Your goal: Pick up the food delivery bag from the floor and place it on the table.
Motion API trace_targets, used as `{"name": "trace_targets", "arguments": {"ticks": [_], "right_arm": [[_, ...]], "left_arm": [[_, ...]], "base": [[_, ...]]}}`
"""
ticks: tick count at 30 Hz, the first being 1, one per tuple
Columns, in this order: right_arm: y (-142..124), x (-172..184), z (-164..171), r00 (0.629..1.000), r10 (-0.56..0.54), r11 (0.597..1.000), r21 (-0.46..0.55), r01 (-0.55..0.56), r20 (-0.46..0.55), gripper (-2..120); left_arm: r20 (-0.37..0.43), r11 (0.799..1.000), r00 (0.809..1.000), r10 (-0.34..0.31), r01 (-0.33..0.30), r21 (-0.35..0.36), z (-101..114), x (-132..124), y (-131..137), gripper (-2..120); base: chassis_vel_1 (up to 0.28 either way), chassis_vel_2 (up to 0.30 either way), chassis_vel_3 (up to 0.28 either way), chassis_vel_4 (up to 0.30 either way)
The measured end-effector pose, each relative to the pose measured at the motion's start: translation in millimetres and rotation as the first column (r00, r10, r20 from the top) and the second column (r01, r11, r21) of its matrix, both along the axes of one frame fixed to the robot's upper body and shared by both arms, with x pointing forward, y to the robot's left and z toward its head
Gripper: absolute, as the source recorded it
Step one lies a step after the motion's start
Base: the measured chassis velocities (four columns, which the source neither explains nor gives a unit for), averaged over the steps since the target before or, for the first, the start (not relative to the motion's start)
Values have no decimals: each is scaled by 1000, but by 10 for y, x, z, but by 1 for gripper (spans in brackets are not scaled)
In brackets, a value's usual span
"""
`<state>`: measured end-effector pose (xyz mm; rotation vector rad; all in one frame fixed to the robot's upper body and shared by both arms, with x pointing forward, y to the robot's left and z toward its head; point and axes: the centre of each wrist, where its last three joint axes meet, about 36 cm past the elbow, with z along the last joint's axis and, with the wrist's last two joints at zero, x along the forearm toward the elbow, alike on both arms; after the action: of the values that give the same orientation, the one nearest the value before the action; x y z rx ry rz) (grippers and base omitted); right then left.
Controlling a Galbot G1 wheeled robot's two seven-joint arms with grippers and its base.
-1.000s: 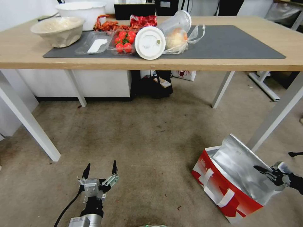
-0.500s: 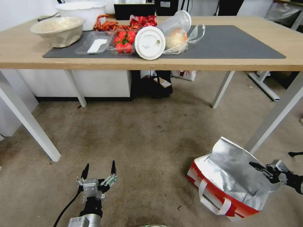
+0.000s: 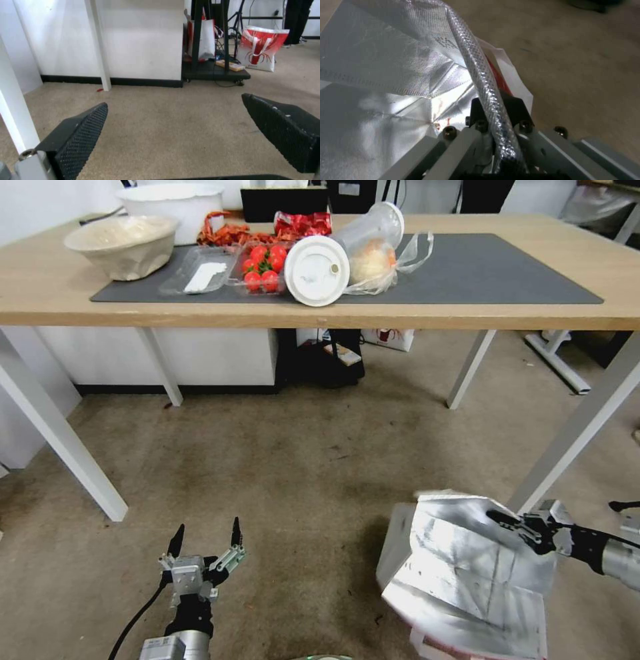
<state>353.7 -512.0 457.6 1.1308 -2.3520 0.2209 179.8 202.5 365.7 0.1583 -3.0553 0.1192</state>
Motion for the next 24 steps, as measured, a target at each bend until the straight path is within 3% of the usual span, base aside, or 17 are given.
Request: {"name": "trace_targets", "arguments": {"ticks": [2, 5, 14, 24], "right_arm": [[14, 47, 63, 1000, 25, 1000, 1, -25, -1, 0], [7, 355, 528, 980, 197, 980, -31, -197, 7, 0], [-141, 585, 1110, 923, 383, 921, -60, -384, -18, 0], [-161, 602, 1196, 910, 414, 910, -18, -414, -15, 0]], "left_arm": [[-1, 1000, 1000, 2, -2, 0, 0, -3, 2, 100], [-1, 1000, 1000, 9, -9, 0, 4, -3, 4, 100], [-9, 1000, 1000, 6, -6, 1, 8, 11, 3, 100], [-12, 1000, 1000, -9, 9, -29, 121, 45, 8, 100]], "base": [[0, 0, 0, 0], [0, 0, 0, 0], [0, 0, 0, 0], [0, 0, 0, 0]]}}
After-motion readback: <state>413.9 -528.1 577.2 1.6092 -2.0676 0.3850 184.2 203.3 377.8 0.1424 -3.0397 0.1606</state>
